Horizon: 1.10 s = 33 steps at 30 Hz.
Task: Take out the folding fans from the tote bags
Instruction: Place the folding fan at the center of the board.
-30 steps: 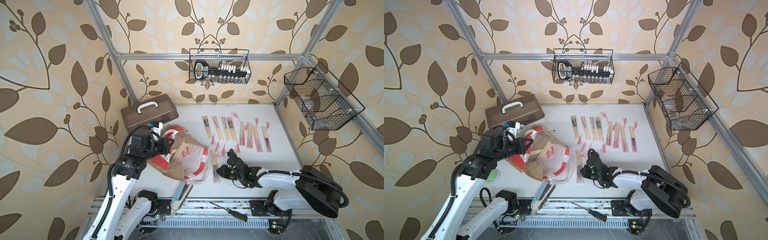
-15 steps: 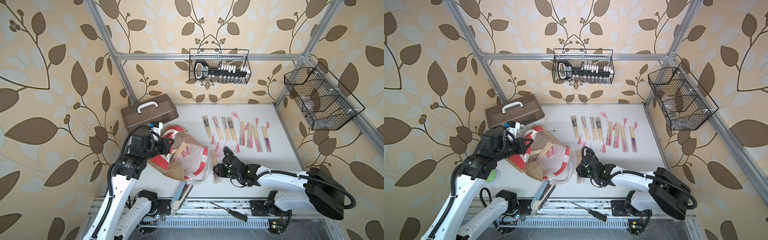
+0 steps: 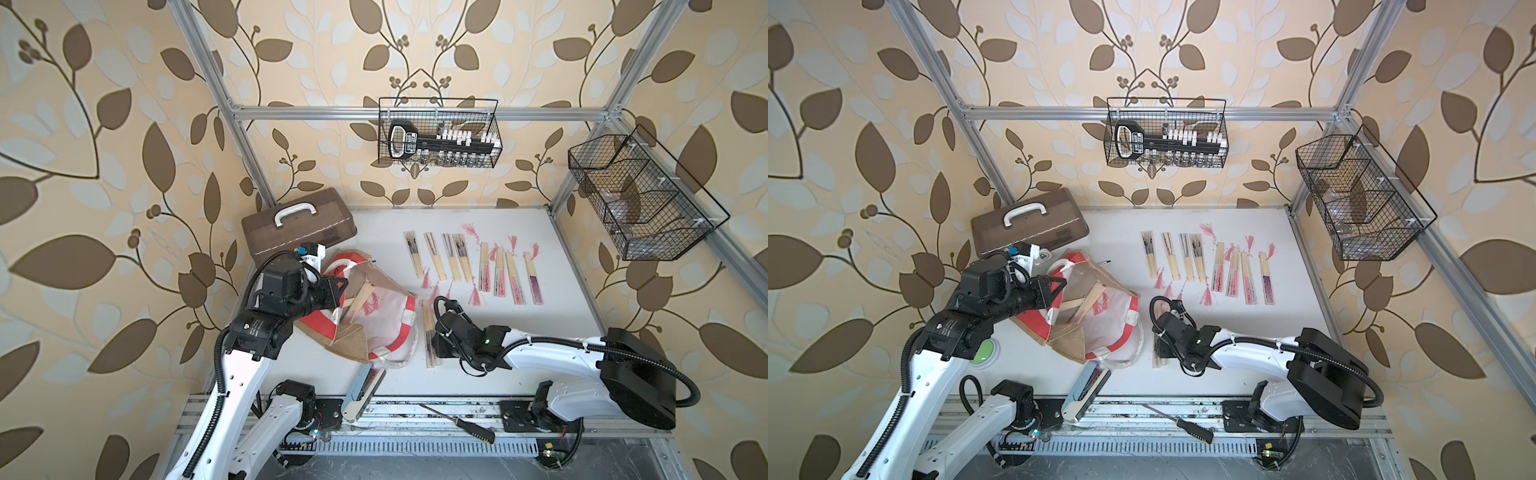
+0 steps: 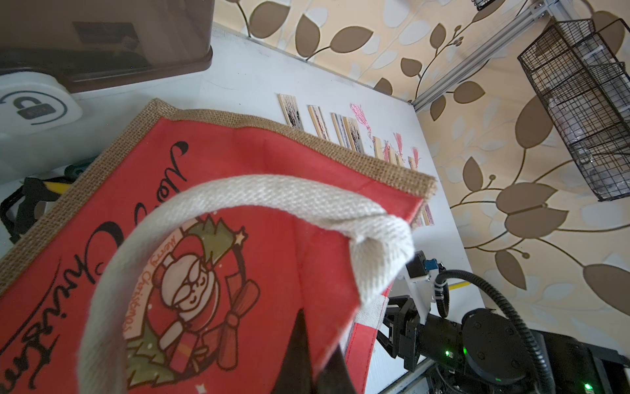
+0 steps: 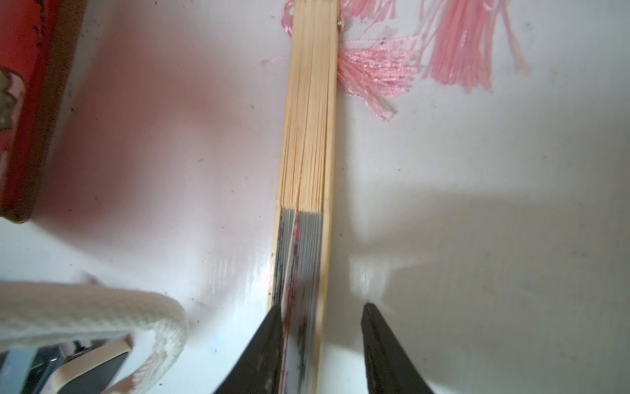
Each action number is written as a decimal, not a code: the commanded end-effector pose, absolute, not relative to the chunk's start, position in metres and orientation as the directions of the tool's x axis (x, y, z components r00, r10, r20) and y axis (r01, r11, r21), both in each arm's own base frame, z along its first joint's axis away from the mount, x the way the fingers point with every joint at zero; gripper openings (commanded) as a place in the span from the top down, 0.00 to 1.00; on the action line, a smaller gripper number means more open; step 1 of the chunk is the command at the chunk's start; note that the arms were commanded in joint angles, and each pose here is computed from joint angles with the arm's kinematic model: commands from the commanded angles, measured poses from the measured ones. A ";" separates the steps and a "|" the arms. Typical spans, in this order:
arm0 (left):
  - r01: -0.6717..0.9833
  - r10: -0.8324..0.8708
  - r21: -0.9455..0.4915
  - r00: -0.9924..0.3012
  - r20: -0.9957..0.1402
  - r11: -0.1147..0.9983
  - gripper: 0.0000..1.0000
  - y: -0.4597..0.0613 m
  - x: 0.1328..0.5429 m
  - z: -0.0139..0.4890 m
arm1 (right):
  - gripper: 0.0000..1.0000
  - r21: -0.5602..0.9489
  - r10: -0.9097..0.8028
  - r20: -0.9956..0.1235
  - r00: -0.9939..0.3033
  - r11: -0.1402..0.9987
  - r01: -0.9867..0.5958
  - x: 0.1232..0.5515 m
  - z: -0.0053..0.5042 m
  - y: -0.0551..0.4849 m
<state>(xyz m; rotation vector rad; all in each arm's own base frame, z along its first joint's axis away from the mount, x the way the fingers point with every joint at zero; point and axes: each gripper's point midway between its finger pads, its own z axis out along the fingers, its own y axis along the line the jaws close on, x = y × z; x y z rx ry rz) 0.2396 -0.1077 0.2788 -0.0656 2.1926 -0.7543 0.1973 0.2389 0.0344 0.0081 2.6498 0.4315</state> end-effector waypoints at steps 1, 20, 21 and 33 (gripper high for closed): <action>0.240 -0.270 -0.523 -0.642 -0.718 0.818 1.00 -0.108 0.239 0.290 | 0.62 0.253 0.061 -0.465 -0.883 0.965 -0.066 0.203 0.041 0.237; 0.241 -0.269 -0.523 -0.643 -0.717 0.818 1.00 -0.108 0.239 0.290 | 0.62 0.180 -0.008 -0.451 -0.893 0.979 -0.099 0.198 0.031 0.241; 0.242 -0.268 -0.522 -0.643 -0.717 0.818 1.00 -0.108 0.239 0.290 | 0.63 0.174 -0.011 -0.449 -0.893 0.980 -0.100 0.198 0.030 0.241; 0.241 -0.267 -0.519 -0.641 -0.720 0.820 1.00 -0.108 0.238 0.289 | 0.73 0.077 -0.040 -0.462 -0.886 0.993 -0.085 0.203 0.029 0.243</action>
